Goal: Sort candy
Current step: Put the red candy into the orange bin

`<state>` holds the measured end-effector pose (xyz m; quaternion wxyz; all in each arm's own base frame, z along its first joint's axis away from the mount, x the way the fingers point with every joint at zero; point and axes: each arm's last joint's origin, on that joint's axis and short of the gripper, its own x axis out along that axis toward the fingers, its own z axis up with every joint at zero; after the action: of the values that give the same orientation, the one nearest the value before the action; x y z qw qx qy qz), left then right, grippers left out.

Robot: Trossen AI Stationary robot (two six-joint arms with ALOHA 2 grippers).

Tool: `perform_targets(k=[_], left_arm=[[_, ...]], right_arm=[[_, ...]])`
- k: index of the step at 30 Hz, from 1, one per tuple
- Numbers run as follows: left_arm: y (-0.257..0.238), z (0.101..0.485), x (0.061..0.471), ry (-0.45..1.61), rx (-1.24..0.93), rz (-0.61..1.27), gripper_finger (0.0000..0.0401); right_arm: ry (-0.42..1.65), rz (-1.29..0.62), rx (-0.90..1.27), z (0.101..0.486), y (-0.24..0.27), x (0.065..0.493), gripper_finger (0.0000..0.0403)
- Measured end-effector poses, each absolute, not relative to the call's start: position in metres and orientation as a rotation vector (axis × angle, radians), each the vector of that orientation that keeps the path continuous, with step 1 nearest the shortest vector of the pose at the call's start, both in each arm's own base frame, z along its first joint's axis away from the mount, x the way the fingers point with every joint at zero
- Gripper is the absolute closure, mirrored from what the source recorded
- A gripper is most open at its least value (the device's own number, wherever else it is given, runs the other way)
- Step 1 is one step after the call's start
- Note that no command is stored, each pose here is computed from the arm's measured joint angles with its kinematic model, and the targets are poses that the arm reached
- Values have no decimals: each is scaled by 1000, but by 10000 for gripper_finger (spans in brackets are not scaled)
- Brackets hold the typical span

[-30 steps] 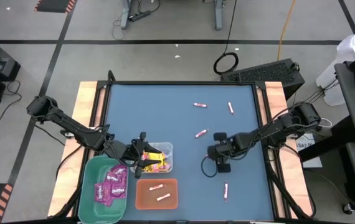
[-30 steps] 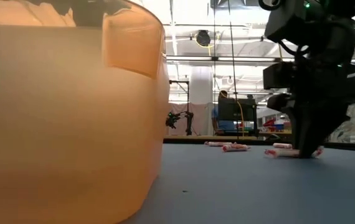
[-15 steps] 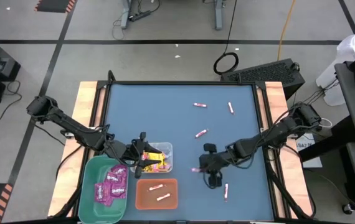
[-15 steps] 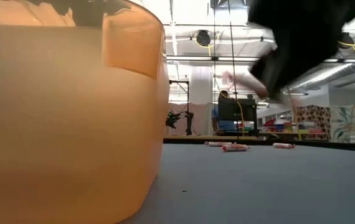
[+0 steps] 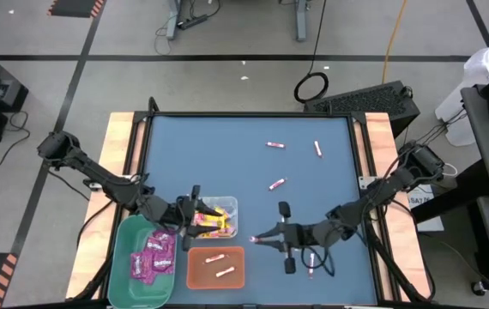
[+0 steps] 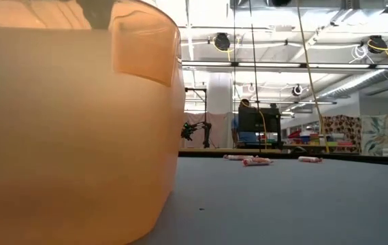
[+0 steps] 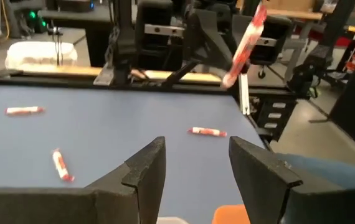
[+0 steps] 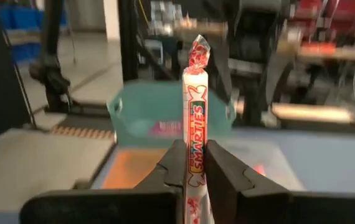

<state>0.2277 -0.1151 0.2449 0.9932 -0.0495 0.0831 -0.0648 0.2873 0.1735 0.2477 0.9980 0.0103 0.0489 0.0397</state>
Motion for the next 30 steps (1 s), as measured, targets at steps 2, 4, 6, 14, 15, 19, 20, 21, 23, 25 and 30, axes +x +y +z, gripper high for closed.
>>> perform_targets(k=[2,4,6,14,15,19,20,21,23,25,30], left_arm=[[-117,247,227,143,-87,-135,218],[-119,248,226,132,-84,-136,218],[-119,249,226,131,-84,-137,218],[-118,250,225,127,-82,-134,218],[-118,252,224,121,-81,-134,218],[-118,257,219,100,-66,-144,218],[-118,258,218,98,-59,-149,218],[-120,258,218,100,-50,-155,218],[-121,258,217,101,-46,-160,218],[-122,257,216,105,-44,-152,218],[-121,256,216,114,-40,-142,218]], right_arm=[[36,88,-1,254,175,287,375],[-13,89,-21,259,176,287,375],[-54,88,-36,264,176,286,374],[-190,70,20,278,172,286,374],[-198,70,26,279,172,286,374],[-191,74,30,278,173,286,374],[-187,75,38,276,173,287,374],[-182,76,41,275,174,288,374],[-170,80,36,270,176,289,374],[-164,80,33,266,177,291,374],[-178,79,38,263,179,293,374]])
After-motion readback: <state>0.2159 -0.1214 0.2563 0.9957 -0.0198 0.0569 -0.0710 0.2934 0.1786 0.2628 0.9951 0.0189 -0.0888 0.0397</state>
